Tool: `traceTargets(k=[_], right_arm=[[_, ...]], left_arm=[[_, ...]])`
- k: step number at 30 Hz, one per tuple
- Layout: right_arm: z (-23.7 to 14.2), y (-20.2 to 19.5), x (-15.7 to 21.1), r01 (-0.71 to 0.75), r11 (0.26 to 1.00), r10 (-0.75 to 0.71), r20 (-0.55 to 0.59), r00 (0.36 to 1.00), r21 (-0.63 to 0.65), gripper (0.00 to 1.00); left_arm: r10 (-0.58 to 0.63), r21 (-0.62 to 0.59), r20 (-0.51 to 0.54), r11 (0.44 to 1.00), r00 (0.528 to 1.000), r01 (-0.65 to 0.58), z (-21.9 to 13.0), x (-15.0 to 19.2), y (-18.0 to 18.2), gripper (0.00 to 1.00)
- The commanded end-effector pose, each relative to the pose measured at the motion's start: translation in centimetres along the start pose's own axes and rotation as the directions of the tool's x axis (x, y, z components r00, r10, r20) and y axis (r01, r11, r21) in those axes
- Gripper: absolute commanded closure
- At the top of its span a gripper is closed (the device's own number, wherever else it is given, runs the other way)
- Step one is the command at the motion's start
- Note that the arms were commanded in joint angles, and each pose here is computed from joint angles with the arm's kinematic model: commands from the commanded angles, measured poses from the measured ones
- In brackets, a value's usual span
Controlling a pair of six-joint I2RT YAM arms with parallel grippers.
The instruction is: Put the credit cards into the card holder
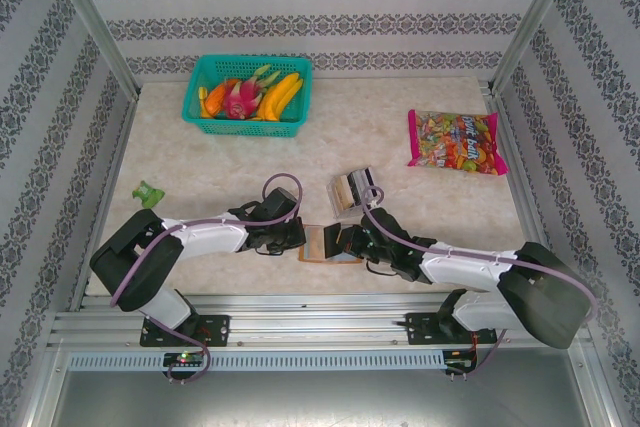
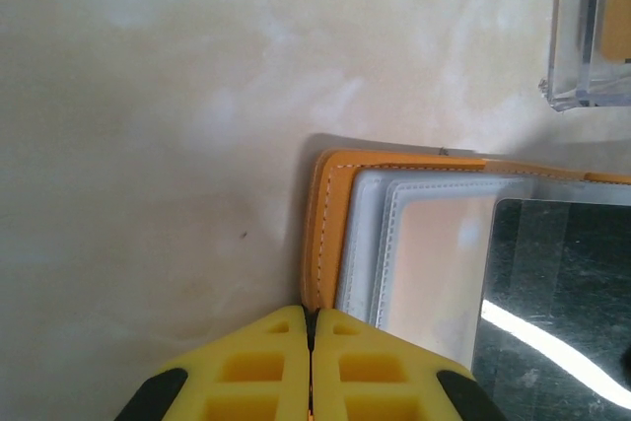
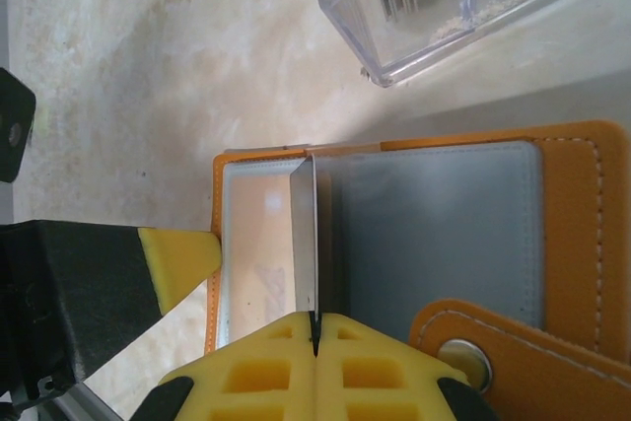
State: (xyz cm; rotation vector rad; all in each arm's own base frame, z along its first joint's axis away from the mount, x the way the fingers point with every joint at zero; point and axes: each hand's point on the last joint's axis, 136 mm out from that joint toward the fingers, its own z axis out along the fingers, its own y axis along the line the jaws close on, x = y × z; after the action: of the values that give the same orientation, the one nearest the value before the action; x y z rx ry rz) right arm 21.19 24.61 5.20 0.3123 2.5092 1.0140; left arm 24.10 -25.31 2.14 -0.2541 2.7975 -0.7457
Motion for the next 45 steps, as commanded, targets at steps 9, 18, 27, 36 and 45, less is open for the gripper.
traceTargets(k=[9,18,27,36,45], right_arm=[[-1.6,-1.9,-0.4,-0.028,0.999,0.027,0.033,0.999,0.029,1.00],[-0.1,-1.6,0.3,-0.049,0.999,0.049,-0.005,0.999,-0.011,1.00],[-1.4,-0.6,-0.7,-0.049,0.998,0.051,0.037,0.998,-0.042,1.00],[-1.4,-1.8,-0.6,-0.066,0.998,0.066,0.037,0.997,-0.017,1.00],[-0.6,-1.4,-0.3,-0.074,0.995,0.075,0.023,0.997,-0.061,1.00]], left_arm=[[-0.011,-0.049,-0.033,0.999,0.999,0.009,0.8,1.2,1.2,0.92],[-0.009,-0.048,-0.035,0.999,0.999,0.008,0.9,1.2,1.1,0.92],[-0.008,-0.059,-0.036,0.998,0.999,0.005,0.9,1.3,1.4,0.93],[-0.009,-0.057,-0.035,0.998,0.999,0.007,1.0,1.3,1.3,0.92],[-0.012,-0.059,-0.039,0.998,0.999,0.009,1.1,1.3,1.4,0.93]])
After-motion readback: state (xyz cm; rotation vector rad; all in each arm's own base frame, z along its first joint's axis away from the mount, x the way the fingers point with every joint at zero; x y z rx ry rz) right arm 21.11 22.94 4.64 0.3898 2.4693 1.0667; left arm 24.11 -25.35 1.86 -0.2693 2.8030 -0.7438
